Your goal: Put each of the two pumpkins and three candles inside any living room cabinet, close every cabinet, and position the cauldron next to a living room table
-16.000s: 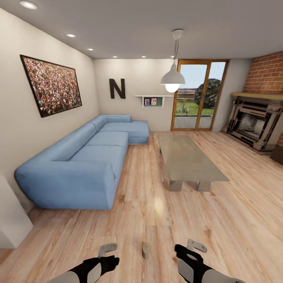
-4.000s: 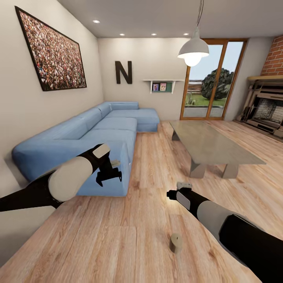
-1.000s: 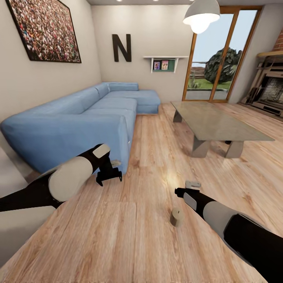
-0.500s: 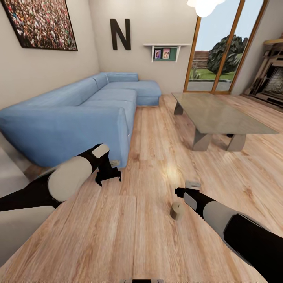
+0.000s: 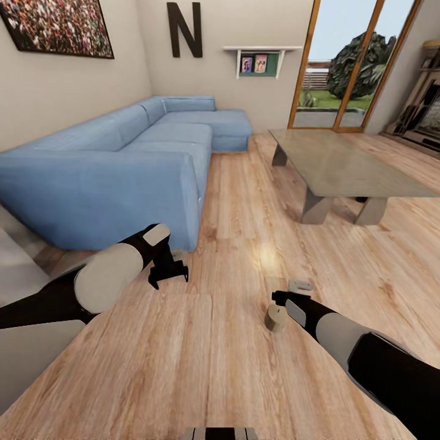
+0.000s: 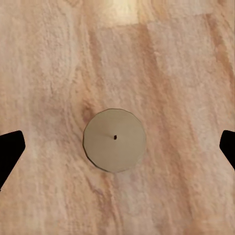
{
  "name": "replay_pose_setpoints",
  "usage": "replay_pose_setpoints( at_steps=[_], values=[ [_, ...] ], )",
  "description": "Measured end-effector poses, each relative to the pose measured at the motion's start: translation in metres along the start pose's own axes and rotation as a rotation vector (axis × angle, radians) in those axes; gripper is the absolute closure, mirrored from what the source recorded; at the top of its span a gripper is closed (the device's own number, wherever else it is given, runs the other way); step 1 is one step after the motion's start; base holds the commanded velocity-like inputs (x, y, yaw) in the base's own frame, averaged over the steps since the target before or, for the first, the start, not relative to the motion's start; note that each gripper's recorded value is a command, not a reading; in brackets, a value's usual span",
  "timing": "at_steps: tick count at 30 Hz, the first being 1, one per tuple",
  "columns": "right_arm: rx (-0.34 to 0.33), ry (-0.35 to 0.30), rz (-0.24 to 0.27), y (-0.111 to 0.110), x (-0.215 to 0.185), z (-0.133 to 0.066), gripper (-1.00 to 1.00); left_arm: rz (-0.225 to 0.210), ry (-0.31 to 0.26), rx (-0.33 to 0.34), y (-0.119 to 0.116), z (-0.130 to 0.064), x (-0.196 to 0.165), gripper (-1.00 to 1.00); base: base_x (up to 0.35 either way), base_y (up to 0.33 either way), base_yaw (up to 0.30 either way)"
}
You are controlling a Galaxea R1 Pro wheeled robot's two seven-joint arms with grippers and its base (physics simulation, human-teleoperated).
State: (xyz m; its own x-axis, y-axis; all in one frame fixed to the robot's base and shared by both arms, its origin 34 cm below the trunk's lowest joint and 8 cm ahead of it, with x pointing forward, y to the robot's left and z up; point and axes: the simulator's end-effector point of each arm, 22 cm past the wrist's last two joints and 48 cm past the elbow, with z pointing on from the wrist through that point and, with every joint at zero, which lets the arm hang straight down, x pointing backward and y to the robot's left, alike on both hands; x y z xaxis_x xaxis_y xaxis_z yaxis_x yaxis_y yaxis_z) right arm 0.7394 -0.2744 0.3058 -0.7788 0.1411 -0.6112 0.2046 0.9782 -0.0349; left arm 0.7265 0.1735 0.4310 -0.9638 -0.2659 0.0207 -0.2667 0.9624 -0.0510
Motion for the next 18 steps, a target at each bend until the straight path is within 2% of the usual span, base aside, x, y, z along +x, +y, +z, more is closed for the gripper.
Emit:
replay_pose_setpoints(
  at_steps=[3,6,18],
  values=[
    [0.0,-0.073,0.014,0.001,-0.012,0.004,-1.0,0.0,0.012,-0.004,0.001,0.008,0.001,-1.0,0.0,0.0,0.0],
    [0.001,-0.087,0.016,0.0,-0.01,0.009,-1.0,-0.001,0.023,-0.008,0.002,0.016,0.002,-1.0,0.0,0.0,0.0],
    [0.013,-0.052,0.013,-0.005,0.015,0.03,-1.0,-0.004,0.071,-0.017,0.004,0.049,0.006,-1.0,0.0,0.0,0.0]
  ],
)
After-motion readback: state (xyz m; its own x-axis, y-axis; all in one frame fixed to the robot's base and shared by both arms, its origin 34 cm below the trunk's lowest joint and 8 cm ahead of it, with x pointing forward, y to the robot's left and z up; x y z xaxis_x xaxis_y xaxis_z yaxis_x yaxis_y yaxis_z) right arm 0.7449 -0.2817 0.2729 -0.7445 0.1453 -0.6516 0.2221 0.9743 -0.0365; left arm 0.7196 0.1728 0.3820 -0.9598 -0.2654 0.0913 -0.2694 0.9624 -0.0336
